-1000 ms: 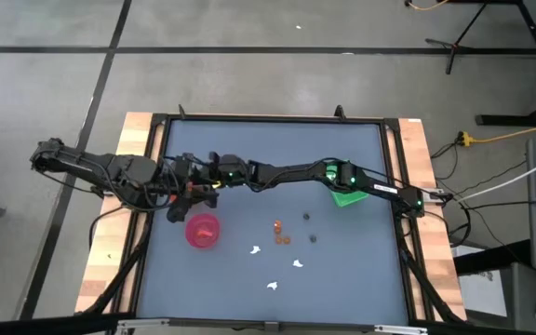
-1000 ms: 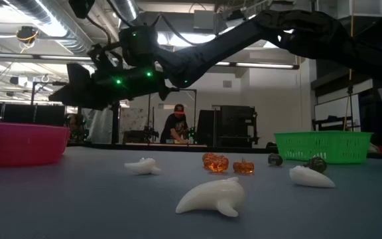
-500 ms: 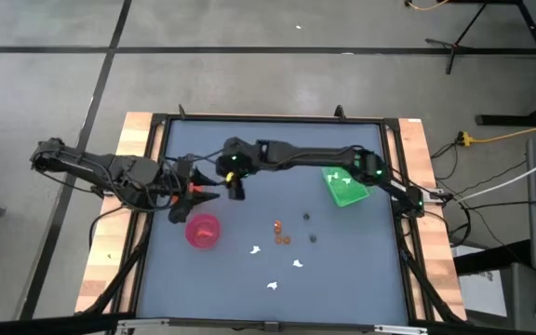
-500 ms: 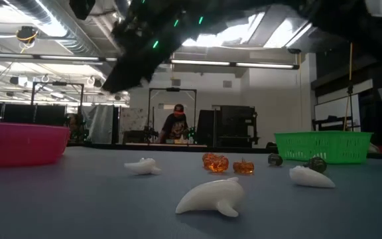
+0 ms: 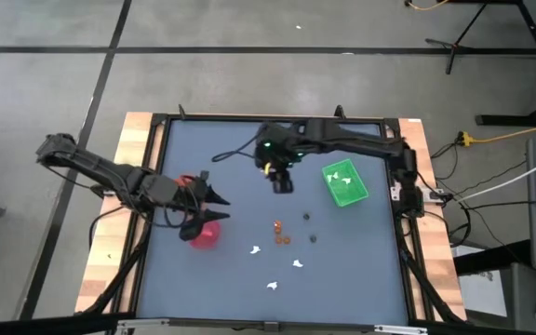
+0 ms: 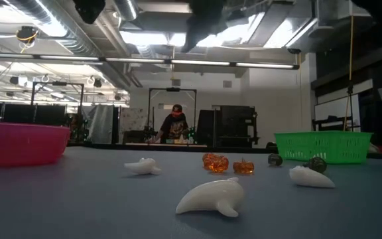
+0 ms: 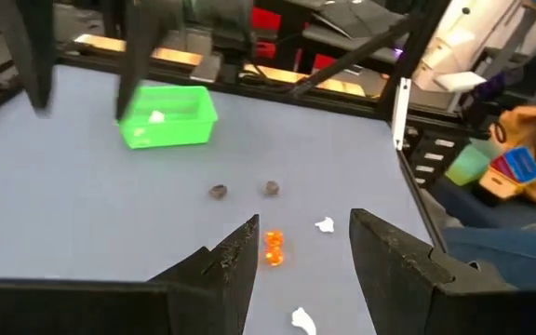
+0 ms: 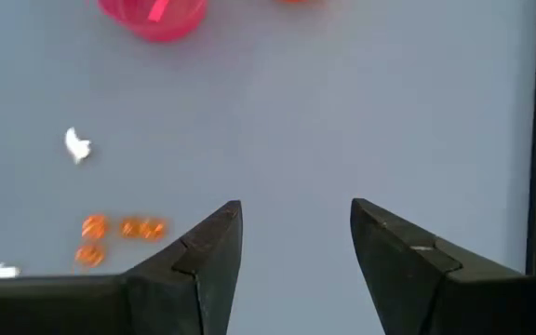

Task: Sort Halloween decoration
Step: Put the white ghost toy into the green bin

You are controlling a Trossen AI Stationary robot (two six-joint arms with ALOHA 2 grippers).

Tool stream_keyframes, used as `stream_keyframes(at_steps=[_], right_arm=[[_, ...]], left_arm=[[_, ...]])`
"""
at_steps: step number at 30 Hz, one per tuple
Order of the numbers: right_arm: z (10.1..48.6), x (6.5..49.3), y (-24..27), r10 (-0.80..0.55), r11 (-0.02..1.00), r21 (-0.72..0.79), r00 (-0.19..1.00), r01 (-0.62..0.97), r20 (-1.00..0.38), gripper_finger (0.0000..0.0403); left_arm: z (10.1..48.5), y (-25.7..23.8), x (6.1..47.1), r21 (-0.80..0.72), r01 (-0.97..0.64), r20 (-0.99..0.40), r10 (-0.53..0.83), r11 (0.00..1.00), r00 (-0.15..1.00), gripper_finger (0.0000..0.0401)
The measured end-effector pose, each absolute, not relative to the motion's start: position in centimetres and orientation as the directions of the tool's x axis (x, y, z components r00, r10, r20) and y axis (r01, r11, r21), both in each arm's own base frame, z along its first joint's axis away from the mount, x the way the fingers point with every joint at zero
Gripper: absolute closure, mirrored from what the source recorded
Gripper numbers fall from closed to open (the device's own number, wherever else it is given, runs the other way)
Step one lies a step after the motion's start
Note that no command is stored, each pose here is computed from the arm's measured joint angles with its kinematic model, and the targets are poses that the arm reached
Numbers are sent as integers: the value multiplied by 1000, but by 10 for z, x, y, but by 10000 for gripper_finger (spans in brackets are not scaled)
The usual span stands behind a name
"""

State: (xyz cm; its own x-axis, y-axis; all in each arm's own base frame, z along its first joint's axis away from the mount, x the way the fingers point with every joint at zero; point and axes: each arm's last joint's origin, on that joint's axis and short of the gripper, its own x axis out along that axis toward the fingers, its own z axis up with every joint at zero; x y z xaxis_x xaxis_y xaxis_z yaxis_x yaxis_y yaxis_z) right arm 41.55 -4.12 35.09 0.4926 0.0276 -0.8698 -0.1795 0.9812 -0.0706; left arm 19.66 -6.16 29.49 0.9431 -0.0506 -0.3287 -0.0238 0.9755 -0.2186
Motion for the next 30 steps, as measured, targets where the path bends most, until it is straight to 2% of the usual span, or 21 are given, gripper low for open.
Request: stream_keyframes(at_steps=[6, 10, 15, 23, 30], right_arm=[[383, 376, -29, 37, 987, -38, 459, -153, -888, 204], [383, 351, -10, 24, 988, -42, 429, -145, -903, 204], [359, 313, 15, -50, 991, -96, 430, -88, -902, 204], [306, 250, 31, -38, 998, -55, 605, -10, -796, 204], [270, 224, 33, -7, 1000, -8, 717, 2, -697, 203]], left_arm=[[283, -77, 215, -216, 6, -339, -81, 976, 937, 246], [273, -86, 229, -218, 23, -334, -97, 976, 937, 246], [260, -100, 247, -224, 52, -311, -122, 973, 942, 246], [238, -117, 270, -239, 81, -272, -146, 968, 951, 246], [215, -126, 290, -224, 68, -304, -136, 972, 943, 246]])
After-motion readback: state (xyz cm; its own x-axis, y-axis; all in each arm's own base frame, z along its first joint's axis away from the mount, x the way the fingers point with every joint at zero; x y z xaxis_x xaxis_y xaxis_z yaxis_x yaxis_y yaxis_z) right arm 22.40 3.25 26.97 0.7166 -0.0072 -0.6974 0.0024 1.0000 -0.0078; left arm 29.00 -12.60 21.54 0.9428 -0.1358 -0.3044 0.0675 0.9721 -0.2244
